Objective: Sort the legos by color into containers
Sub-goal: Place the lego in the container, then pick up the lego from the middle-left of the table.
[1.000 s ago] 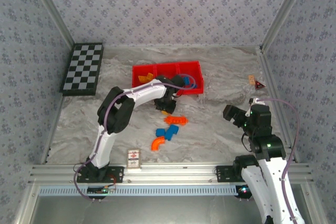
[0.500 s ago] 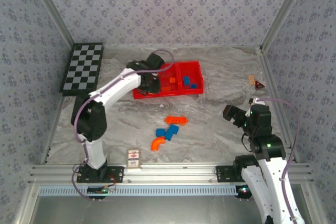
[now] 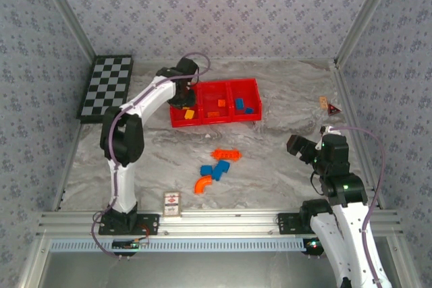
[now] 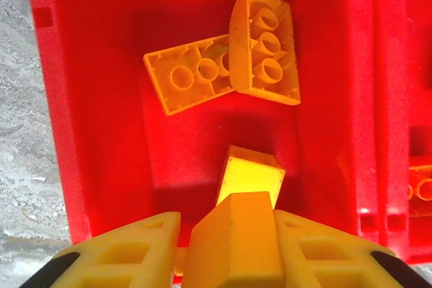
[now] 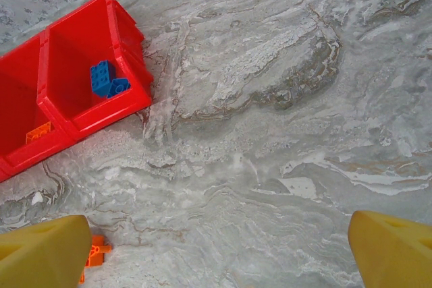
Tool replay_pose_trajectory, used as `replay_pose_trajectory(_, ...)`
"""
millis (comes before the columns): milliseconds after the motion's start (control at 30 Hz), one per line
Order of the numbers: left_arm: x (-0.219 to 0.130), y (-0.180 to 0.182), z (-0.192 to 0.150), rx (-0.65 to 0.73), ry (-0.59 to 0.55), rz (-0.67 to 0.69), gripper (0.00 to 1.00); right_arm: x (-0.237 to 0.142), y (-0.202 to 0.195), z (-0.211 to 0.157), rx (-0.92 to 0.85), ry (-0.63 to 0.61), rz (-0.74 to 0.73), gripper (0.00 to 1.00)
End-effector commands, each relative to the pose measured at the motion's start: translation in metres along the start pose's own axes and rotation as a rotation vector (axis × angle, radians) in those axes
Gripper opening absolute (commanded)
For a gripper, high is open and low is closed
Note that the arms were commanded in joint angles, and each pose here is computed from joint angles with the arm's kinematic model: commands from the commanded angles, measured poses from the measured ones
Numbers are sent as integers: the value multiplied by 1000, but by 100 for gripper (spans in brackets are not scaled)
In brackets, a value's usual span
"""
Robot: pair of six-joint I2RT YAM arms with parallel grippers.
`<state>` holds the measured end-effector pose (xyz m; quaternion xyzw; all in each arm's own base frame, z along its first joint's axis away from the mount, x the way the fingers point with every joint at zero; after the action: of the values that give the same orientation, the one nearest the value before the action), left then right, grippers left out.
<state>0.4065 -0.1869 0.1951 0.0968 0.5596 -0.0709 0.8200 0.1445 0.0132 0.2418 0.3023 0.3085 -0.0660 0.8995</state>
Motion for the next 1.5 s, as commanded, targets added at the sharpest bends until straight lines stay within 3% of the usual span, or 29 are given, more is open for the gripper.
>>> replay_pose_trajectory(0,-2,4,5,37,13,53,35,2,1,-1,10,7,9,100)
replay_pose_trajectory(300,-7,7,9,54,-12,94,43,3,0,-1,11,8,6,100)
replay_pose_trajectory(533,-36,2,4,80,-129,103,70,3,0,-1,11,9,4,100)
replay_pose_trajectory(700,-61,-7,-8,120,-157,68,81,2,0,-1,11,10,3,100)
replay_pose_trajectory(1067,-87,-70,-95,261,-99,-62,99,2,1,-2,9,12,6,100)
replay_pose_trajectory(1200,-87,-84,-132,270,-39,-73,100,4,1,-2,9,18,3,100)
replay_pose_trajectory(1467,-80,-98,-190,155,16,-121,97,6,0,-2,12,23,-9,100)
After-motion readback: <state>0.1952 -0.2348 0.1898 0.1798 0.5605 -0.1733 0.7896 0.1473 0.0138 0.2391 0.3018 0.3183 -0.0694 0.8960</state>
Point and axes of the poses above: each hand's point on the last joint's axis, 136 mm out from that joint toward the fingers, its own x axis out along the fingers, its own y axis along the line the jaws close on, z = x × y, the point moved 9 cm from there along -x, back along the fingers, and after that the axes turned 13 degrees about x, right-handed, at the moved point
